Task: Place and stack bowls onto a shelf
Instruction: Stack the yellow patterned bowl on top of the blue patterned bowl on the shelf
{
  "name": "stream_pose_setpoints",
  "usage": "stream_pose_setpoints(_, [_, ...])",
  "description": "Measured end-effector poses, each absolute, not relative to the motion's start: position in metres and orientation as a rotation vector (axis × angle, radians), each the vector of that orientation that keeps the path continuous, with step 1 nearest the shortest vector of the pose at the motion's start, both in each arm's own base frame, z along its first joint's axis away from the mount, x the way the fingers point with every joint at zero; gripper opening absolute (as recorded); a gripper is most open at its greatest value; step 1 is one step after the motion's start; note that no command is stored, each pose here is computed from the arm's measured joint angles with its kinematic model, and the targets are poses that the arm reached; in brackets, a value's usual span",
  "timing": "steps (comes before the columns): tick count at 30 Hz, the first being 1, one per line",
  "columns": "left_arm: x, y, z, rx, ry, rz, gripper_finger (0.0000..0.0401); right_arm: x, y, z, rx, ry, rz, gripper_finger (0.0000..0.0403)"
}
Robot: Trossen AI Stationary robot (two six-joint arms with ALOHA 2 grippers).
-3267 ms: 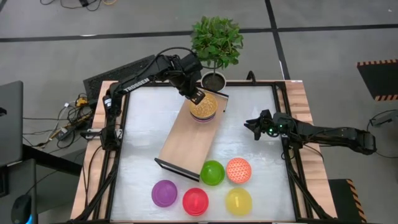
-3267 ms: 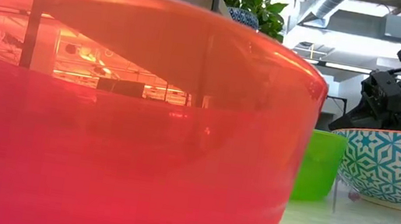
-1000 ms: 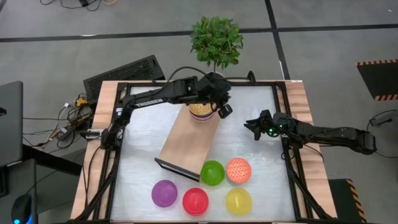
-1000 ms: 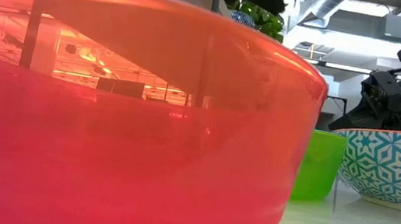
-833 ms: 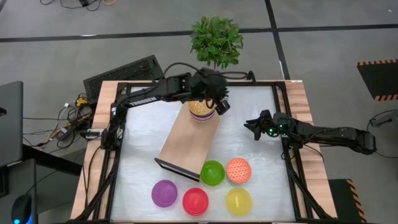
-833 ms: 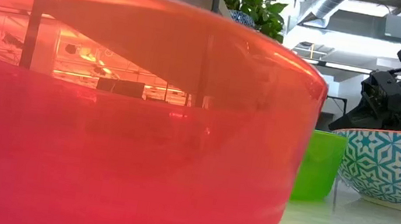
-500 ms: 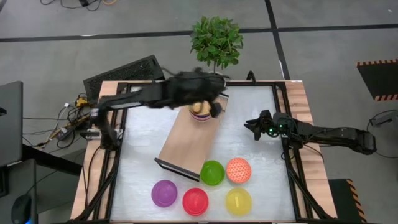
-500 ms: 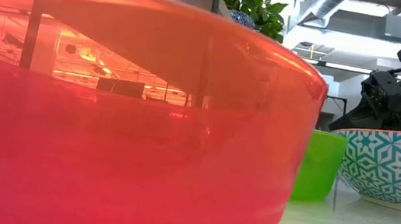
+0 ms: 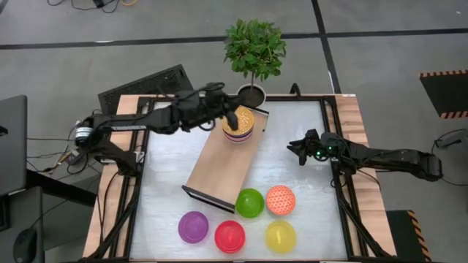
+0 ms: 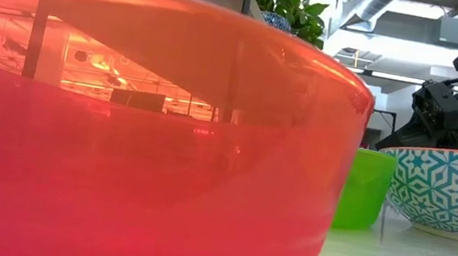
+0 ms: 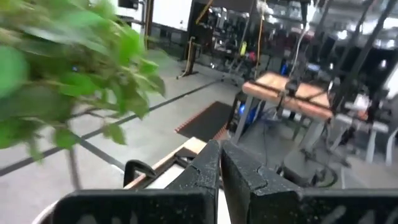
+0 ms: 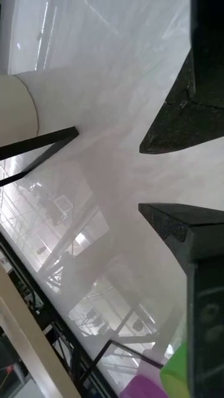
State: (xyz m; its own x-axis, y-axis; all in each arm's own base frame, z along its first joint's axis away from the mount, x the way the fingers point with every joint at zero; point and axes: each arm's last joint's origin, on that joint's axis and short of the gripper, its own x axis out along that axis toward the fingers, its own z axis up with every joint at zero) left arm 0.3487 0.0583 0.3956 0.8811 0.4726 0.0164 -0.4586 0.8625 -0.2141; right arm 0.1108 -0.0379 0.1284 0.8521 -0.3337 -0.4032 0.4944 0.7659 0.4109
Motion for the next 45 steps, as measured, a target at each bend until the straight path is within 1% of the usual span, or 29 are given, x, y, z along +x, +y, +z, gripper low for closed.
stream_pose_setpoints(10, [0.399, 0.066, 0.379, -0.138, 0.273, 0.542, 0.0, 0.111, -0.038, 0.128, 0.532, 0.319, -0.459, 0.0164])
stream_pose_setpoints(14, [0.403, 0.07, 0.378, -0.137, 0.299, 0.552, 0.0, 0.111, -0.038, 0.128, 0.532, 0.319, -0.459, 0.0164])
stream_pose_setpoints(19, [0.4, 0.074, 0.368, -0.143, 0.379, 0.594, 0.0, 0.111, -0.038, 0.128, 0.532, 0.319, -0.458, 0.0164])
stream_pose_setpoints(25, [0.397, 0.074, 0.361, -0.177, 0.452, 0.549, 0.0, 0.111, -0.038, 0.128, 0.532, 0.319, -0.459, 0.0164])
stream_pose_setpoints(29, [0.397, 0.075, 0.363, -0.17, 0.441, 0.557, 0.0, 0.111, -0.038, 0.128, 0.532, 0.319, -0.459, 0.0164])
stream_pose_setpoints(34, [0.398, 0.073, 0.364, -0.17, 0.438, 0.501, 0.0, 0.111, -0.038, 0.128, 0.532, 0.319, -0.459, 0.0164])
stream_pose_setpoints(40, [0.397, 0.073, 0.362, -0.165, 0.454, 0.496, 0.0, 0.111, -0.038, 0.128, 0.531, 0.319, -0.459, 0.0164])
stream_pose_setpoints(45, [0.395, 0.072, 0.358, -0.174, 0.51, 0.48, 0.0, 0.111, -0.038, 0.128, 0.531, 0.319, -0.459, 0.0164])
